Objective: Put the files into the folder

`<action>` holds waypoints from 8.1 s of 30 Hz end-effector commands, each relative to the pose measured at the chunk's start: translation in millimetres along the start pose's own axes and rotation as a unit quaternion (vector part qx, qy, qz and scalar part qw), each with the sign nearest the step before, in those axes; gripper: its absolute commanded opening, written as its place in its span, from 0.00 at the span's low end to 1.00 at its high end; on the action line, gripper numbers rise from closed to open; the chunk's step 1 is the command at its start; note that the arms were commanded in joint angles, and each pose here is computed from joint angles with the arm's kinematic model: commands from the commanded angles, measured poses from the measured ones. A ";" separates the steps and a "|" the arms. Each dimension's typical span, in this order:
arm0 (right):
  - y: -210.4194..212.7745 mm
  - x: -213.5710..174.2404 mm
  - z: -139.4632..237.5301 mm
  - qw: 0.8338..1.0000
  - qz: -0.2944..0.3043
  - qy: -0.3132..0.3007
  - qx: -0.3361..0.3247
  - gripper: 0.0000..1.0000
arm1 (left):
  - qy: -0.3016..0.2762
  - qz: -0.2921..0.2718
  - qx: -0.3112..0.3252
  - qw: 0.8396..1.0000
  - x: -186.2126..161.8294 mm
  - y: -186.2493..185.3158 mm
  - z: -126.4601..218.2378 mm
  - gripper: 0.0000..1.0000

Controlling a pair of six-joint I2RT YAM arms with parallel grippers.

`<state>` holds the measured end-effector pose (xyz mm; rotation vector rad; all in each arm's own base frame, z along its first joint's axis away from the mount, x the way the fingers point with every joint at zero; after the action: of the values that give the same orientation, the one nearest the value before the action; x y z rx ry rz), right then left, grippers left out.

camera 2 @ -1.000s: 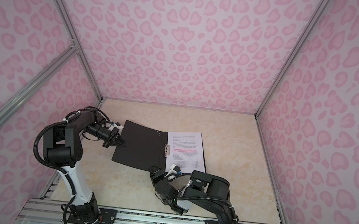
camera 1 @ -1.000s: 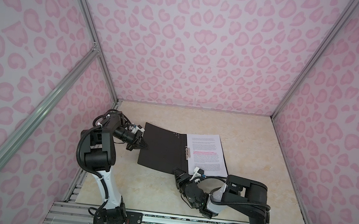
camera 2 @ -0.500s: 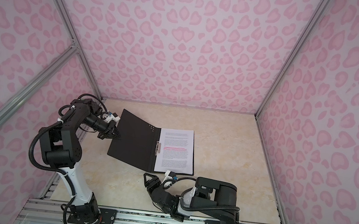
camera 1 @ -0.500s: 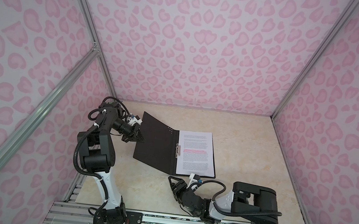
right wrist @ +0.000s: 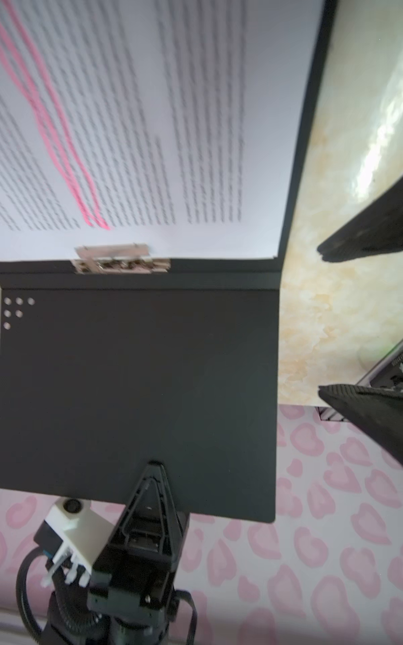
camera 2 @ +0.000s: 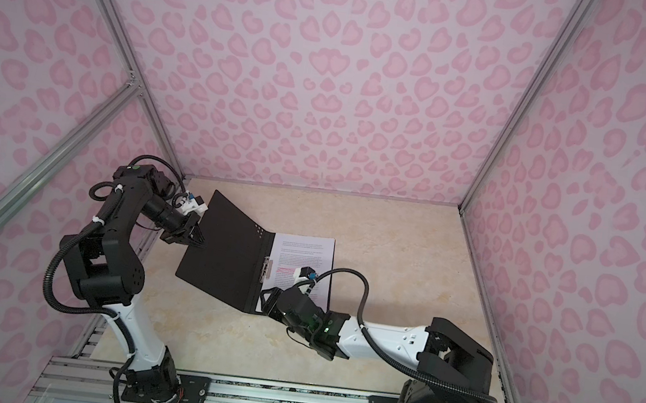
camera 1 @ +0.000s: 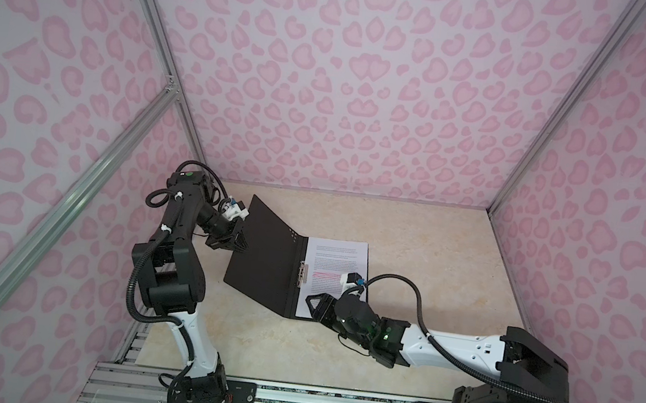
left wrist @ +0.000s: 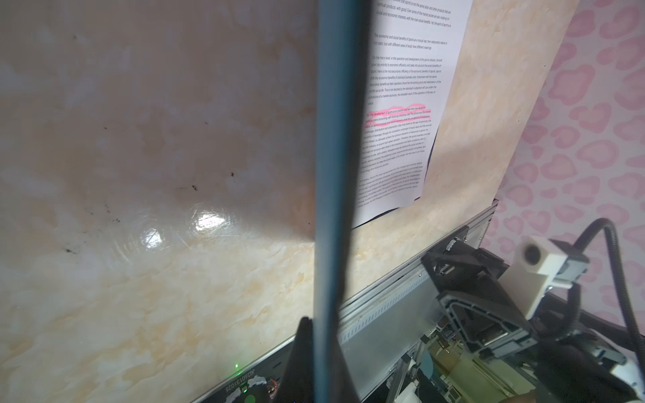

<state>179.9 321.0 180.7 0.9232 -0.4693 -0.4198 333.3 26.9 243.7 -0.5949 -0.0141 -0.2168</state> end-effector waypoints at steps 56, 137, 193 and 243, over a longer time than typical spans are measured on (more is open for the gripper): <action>-55.6 149.8 -19.7 0.988 -0.029 0.139 0.053 0.58 | -0.010 -0.264 -0.229 0.937 23.2 -200.8 -36.0 0.97; -115.4 182.4 6.9 0.981 0.046 0.132 -0.137 0.58 | -0.078 -0.197 0.047 0.976 22.5 -55.6 -64.8 0.98; -200.4 263.3 144.2 0.828 0.292 -0.436 -0.196 0.98 | -0.600 -0.168 0.295 0.724 -51.1 44.3 -91.6 0.97; -208.5 276.5 112.9 0.842 0.318 -0.381 -0.212 0.99 | -0.550 -0.165 0.333 0.748 -26.4 40.5 -99.4 0.97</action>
<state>314.9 -11.7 121.6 0.0983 -1.3053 -0.2389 308.1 9.2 133.2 0.0760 -1.3049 -0.1520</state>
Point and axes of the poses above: each gripper's point midway between its finger pads, its own z axis back along the fingers, its own y axis along the line the jaws close on, x = y × z, the point moved 8 cm from there along z, back along the fingers, and after that the axes turned 12 degrees about -z, right-handed, at the moved point
